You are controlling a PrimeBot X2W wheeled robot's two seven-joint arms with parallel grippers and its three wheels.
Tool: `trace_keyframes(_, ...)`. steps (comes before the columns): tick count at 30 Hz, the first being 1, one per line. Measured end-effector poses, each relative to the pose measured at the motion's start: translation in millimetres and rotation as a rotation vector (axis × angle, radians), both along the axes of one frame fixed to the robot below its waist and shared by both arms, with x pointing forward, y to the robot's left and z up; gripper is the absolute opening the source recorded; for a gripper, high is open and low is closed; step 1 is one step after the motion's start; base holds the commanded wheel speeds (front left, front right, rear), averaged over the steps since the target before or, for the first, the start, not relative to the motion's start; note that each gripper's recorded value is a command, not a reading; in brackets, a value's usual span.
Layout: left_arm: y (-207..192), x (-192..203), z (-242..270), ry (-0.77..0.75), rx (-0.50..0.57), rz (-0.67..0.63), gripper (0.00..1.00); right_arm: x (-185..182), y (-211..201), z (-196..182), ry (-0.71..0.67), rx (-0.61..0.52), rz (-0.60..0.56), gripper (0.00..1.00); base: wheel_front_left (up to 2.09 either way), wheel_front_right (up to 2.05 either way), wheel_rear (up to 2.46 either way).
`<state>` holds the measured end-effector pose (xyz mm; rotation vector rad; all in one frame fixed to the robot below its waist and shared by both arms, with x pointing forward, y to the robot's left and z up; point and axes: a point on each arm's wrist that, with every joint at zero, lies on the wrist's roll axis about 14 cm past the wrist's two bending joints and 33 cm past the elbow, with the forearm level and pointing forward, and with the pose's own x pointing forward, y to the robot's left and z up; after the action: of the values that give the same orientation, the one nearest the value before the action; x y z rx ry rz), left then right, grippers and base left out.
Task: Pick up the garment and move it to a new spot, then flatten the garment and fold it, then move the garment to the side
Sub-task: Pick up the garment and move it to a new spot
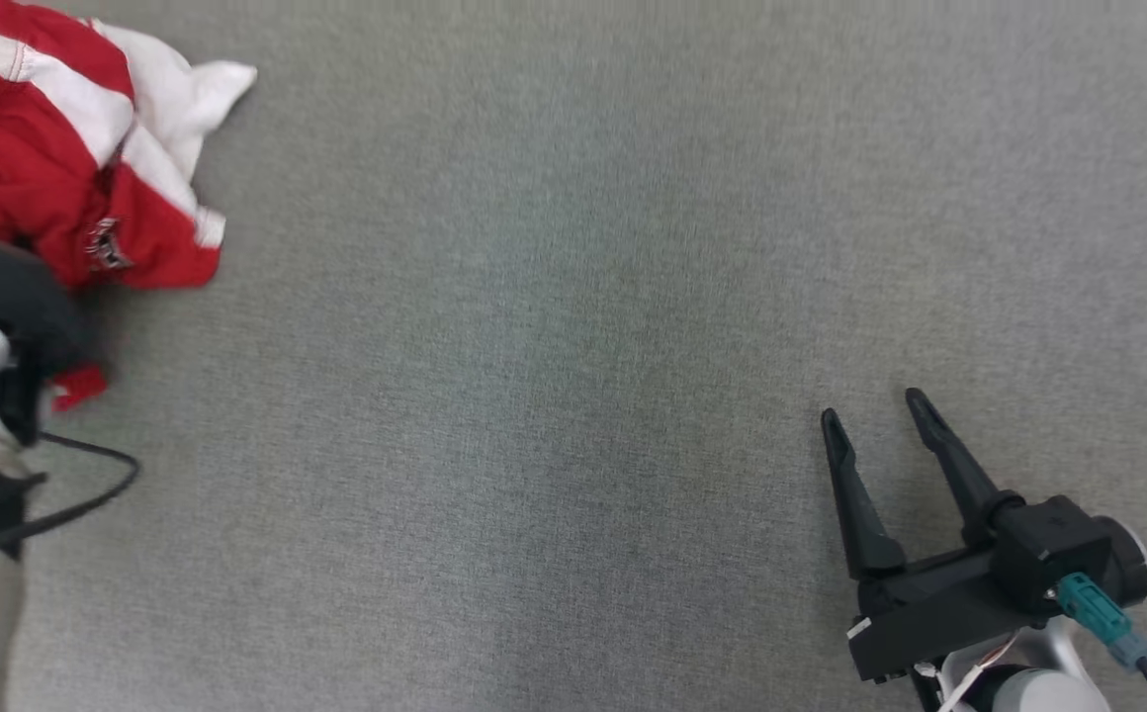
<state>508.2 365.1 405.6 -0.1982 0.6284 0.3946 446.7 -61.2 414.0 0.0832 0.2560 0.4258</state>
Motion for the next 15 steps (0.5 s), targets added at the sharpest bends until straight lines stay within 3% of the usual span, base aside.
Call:
trace_keyframes(10,43,10,144,-0.241,0.107,-0.007,0.00,-5,6,44,-0.119,0.094,-0.030,1.00,0.00,0.00,0.00)
trace_keyframes(15,16,18,245,-0.449,0.138,-0.115,0.00,-14,-3,66,-0.176,0.156,-0.073,1.00,0.00,0.00,0.00)
